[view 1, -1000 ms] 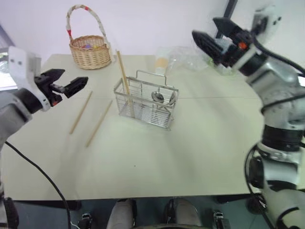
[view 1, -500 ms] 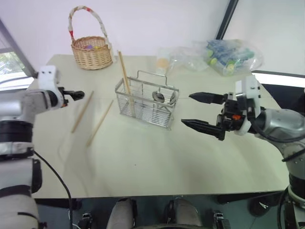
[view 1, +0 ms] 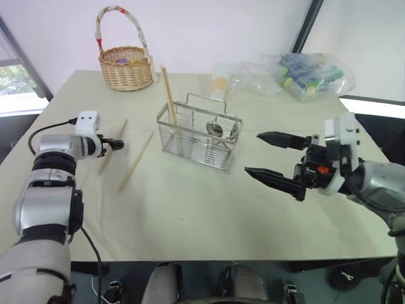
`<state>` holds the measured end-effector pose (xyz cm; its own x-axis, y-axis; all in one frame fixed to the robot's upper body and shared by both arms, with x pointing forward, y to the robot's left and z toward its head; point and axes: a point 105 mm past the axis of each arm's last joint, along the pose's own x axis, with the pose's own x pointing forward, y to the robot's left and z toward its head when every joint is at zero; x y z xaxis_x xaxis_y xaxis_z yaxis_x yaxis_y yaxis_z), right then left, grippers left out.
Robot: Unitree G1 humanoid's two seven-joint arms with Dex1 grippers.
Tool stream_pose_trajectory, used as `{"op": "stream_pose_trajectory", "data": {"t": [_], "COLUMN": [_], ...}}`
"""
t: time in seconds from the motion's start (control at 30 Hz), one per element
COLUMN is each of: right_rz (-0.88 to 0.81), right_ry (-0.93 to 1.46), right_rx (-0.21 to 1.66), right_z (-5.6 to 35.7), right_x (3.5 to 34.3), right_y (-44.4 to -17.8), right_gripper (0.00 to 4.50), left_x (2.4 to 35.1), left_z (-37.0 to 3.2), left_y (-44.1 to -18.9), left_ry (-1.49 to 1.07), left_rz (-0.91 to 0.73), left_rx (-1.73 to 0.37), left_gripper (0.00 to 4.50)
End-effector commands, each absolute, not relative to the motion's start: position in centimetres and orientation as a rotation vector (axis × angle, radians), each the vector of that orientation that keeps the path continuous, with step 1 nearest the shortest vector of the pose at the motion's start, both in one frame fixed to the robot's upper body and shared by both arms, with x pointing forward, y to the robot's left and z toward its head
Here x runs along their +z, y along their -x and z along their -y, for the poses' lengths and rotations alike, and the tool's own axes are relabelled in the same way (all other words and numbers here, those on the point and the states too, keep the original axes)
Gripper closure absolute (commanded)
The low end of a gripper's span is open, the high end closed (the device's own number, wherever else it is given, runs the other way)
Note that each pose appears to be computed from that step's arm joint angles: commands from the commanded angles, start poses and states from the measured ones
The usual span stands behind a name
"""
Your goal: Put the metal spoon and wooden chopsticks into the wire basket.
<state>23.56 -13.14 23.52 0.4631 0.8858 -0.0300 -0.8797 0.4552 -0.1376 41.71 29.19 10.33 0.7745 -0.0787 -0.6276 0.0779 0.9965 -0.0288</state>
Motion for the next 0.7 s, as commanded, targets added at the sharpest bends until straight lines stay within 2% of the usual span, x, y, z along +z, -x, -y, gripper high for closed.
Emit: {"op": "stream_pose_trajectory", "data": {"t": [0.03, 0.23, 0.37, 0.43, 0.57, 0.7], "right_rz": [0.098, 0.101, 0.104, 0.101, 0.092, 0.084], "right_ry": [0.160, 0.153, 0.140, 0.138, 0.131, 0.117], "right_rx": [1.083, 1.079, 1.078, 1.076, 1.077, 1.072], "right_z": [13.2, 13.3, 13.4, 13.5, 13.5, 13.5], "right_x": [24.6, 24.6, 24.6, 24.6, 24.4, 24.4], "right_y": [-23.3, -23.6, -23.8, -24.0, -24.1, -24.1], "right_gripper": [0.00, 0.00, 0.00, 0.00, 0.00, 0.00], "left_x": [10.9, 11.1, 12.3, 14.6, 21.6, 28.4], "left_z": [-28.7, -29.1, -29.6, -30.1, -30.8, -30.4], "left_y": [-42.1, -42.3, -42.8, -43.7, -45.2, -44.8], "left_ry": [-0.047, -0.033, -0.029, -0.017, 0.050, 0.192], "left_rz": [-0.669, -0.645, -0.587, -0.463, -0.109, 0.203], "left_rx": [-0.115, -0.084, -0.059, -0.014, 0.058, 0.052], "left_gripper": [1.33, 4.45, 4.45, 4.45, 4.45, 4.45]}}
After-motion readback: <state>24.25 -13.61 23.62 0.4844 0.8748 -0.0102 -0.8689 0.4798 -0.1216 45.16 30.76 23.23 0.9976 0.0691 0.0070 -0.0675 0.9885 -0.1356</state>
